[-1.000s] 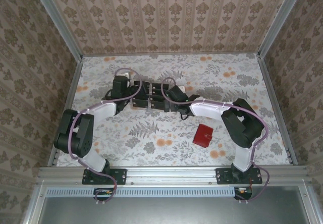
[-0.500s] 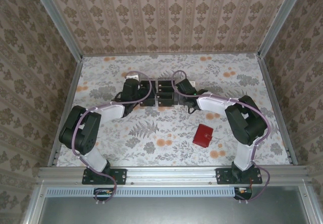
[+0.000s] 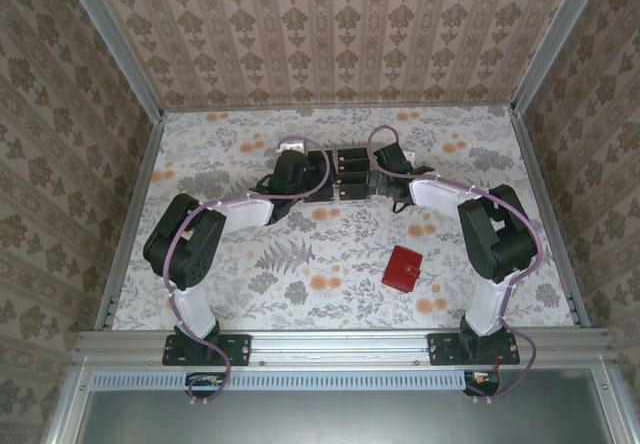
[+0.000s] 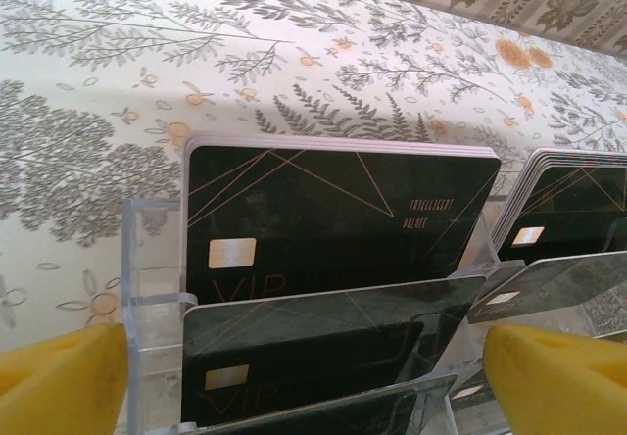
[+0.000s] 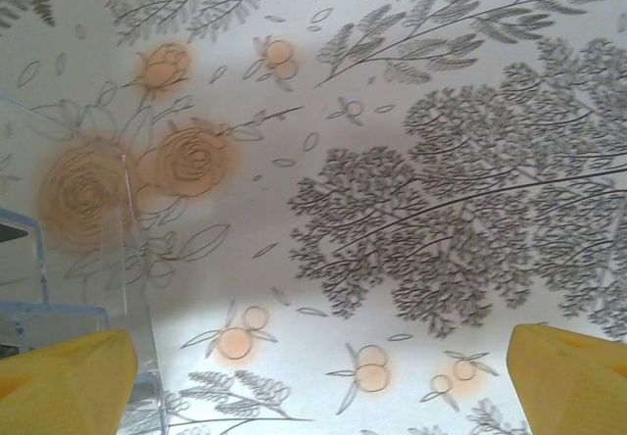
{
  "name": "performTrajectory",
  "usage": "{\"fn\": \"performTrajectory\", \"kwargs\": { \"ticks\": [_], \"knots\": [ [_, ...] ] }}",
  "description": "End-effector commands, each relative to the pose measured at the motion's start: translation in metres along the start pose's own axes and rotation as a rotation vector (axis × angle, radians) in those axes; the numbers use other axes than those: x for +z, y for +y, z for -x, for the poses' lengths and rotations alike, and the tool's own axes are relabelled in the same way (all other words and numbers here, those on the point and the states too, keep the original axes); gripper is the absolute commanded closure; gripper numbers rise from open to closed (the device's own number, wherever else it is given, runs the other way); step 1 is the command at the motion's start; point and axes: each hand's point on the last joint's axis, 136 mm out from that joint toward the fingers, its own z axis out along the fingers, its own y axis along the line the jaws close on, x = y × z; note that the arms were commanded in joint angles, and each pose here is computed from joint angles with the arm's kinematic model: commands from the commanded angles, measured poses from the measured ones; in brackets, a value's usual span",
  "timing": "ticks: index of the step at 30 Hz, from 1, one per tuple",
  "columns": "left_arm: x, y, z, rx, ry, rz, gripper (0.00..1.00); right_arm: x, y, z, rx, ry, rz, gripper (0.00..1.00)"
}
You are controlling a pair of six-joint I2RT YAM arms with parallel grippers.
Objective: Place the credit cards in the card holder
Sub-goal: Move the storage box to the top-center of the table.
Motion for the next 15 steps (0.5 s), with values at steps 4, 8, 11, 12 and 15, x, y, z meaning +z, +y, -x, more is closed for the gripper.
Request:
{"fn": "performTrajectory", "kwargs": {
  "ticks": [4, 8, 11, 12, 15],
  "knots": [
    [0.000, -0.044, -0.006, -0.008, 0.026, -0.123, 0.00, -0.035, 0.016, 0.005, -0.014, -0.006, 0.134, 0.01],
    [-0.006, -0.037, -0.003, -0.007, 0.008, -0.098, 0.00, -0.060, 0.014, 0.005, 0.004, -0.021, 0.188, 0.00],
    [-0.009, -0.035, 0.000, -0.012, 0.002, -0.099, 0.00, -0.076, 0.009, 0.002, 0.023, -0.017, 0.203, 0.00],
    [-0.011, -0.033, 0.002, -0.013, -0.001, -0.096, 0.00, -0.081, 0.005, -0.001, 0.031, -0.011, 0.202, 0.00],
    [-0.015, -0.025, 0.008, -0.022, -0.011, -0.084, 0.00, -0.097, -0.008, -0.015, 0.051, 0.013, 0.193, 0.01]
  ]
}}
